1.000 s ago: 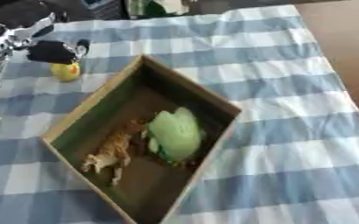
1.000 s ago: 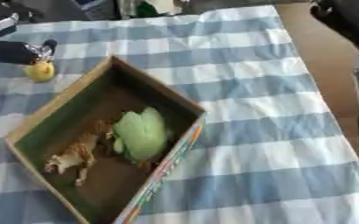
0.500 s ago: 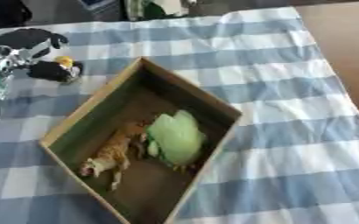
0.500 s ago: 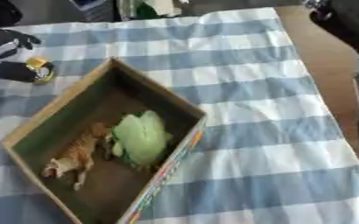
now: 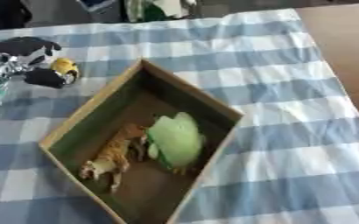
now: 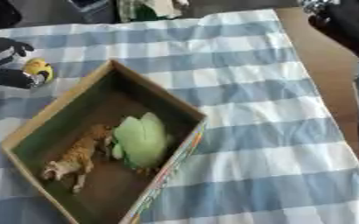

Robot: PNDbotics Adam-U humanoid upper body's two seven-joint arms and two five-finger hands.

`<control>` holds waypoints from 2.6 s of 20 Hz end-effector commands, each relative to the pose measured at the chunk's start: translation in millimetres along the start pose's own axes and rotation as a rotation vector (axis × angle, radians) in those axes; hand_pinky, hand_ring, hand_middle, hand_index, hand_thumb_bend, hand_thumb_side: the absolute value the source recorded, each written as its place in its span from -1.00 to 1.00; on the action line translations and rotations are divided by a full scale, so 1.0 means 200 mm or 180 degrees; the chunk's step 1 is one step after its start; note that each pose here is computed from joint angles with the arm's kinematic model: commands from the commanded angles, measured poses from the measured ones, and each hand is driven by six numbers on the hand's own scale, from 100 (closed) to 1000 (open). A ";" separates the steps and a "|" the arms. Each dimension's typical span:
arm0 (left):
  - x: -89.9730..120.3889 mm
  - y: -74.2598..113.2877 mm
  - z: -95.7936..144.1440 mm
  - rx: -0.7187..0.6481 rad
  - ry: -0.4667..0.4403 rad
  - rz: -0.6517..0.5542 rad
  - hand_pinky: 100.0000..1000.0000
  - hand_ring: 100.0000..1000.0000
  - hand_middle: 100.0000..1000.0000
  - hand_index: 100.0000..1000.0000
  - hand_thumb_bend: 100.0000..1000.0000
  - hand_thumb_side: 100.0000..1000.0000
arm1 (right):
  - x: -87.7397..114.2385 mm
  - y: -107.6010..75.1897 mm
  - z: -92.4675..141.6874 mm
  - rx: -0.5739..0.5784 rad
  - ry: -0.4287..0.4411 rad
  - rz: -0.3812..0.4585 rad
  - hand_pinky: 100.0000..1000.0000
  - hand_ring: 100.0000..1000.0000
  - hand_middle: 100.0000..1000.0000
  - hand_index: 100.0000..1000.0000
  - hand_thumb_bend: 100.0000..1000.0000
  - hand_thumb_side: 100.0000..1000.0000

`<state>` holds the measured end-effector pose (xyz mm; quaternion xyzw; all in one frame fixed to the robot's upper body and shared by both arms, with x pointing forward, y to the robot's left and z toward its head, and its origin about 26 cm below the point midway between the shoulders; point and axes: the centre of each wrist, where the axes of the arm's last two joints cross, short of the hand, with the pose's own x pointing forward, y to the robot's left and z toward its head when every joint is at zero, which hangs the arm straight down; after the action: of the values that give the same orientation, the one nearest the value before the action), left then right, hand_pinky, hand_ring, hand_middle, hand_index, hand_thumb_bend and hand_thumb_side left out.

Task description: Pick up objects on the table and place them in the box.

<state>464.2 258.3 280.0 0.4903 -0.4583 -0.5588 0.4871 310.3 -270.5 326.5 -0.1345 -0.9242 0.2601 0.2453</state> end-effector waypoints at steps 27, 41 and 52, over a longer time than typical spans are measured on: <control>0.01 0.08 0.02 0.0391 0.0078 0.0246 0.07 0.44 0.18 0.47 -1.00 -0.61 | 0.02 -0.04 -0.01 -0.0028 -0.0049 0.0034 0.60 0.53 0.07 0.57 -0.94 0.03; 0.12 0.26 0.19 0.1277 -0.0097 0.0149 -0.31 0.07 -0.12 0.14 -1.00 -0.62 | 0.02 -0.03 0.00 -0.0043 -0.0040 -0.0001 0.60 0.54 0.07 0.57 -0.94 0.03; 0.42 0.36 0.62 0.1738 -0.1448 -0.0164 -0.39 0.00 -0.16 0.09 -1.00 -0.58 | 0.02 -0.01 -0.01 -0.0063 -0.0042 -0.0038 0.60 0.54 0.07 0.56 -0.95 0.03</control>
<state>358.3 172.6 343.1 0.4778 -0.6668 -0.5200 0.2381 311.1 -271.1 323.7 -0.1299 -0.9257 0.2513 0.2512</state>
